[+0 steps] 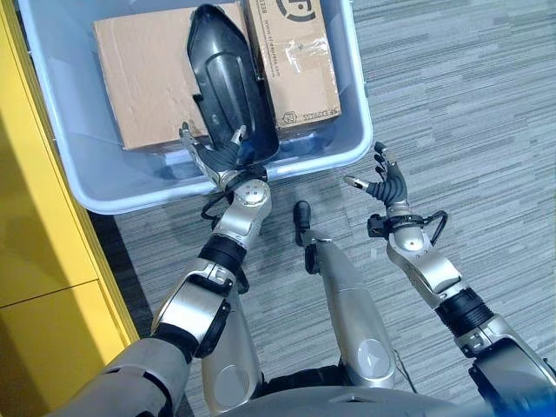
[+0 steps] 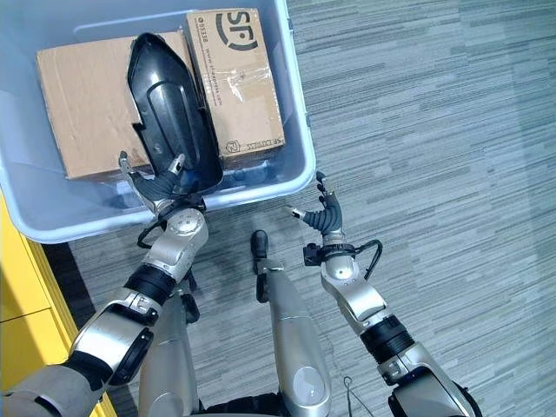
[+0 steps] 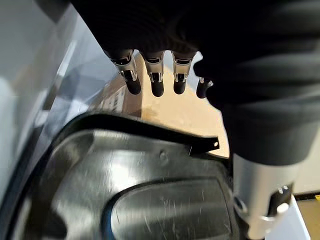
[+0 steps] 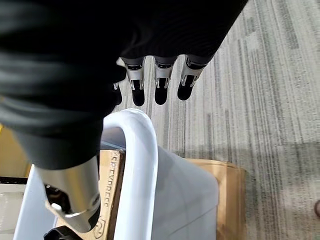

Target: Move parts from the plastic box to the shelf.

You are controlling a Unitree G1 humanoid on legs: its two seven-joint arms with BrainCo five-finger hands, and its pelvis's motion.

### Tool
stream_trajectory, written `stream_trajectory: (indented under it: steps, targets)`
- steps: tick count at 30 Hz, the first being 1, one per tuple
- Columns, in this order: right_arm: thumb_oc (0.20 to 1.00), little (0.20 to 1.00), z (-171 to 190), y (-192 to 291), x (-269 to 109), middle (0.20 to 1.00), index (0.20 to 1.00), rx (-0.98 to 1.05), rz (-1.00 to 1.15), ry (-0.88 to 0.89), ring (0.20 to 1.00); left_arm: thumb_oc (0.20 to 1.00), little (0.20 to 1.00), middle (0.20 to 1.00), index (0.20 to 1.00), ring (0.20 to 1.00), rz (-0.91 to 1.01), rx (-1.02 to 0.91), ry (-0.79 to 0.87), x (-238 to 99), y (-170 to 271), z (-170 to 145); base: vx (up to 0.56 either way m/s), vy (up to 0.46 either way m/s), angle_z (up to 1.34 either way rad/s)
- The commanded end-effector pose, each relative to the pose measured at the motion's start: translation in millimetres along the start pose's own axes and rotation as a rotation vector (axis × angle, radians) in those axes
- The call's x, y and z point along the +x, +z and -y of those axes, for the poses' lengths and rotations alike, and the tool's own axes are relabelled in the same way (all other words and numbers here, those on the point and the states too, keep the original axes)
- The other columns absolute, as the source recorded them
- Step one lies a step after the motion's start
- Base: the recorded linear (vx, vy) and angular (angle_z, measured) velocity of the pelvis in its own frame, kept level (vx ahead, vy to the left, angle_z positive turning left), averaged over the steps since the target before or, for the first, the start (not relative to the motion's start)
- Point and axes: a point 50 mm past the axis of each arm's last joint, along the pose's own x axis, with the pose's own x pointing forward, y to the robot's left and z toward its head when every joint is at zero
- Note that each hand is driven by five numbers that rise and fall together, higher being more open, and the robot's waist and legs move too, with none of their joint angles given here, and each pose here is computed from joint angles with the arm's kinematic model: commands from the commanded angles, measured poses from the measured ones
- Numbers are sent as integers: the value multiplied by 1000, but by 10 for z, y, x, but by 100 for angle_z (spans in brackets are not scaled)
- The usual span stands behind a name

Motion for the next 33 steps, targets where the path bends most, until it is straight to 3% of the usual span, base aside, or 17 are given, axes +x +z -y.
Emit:
stream_trajectory:
  steps: [1, 33]
  targets:
    - [1000, 1000, -8, 246, 12, 1000, 1000, 82, 84, -9, 1000, 1000, 1000, 1000, 1000, 1000, -53, -16, 41, -20, -72, -22, 3, -36, -1]
    - [1000, 1000, -16, 293, 61, 1000, 1000, 82, 89, -26, 1000, 1000, 1000, 1000, 1000, 1000, -145, 13, -6, -20, -68, 122, 3, -13, 0]
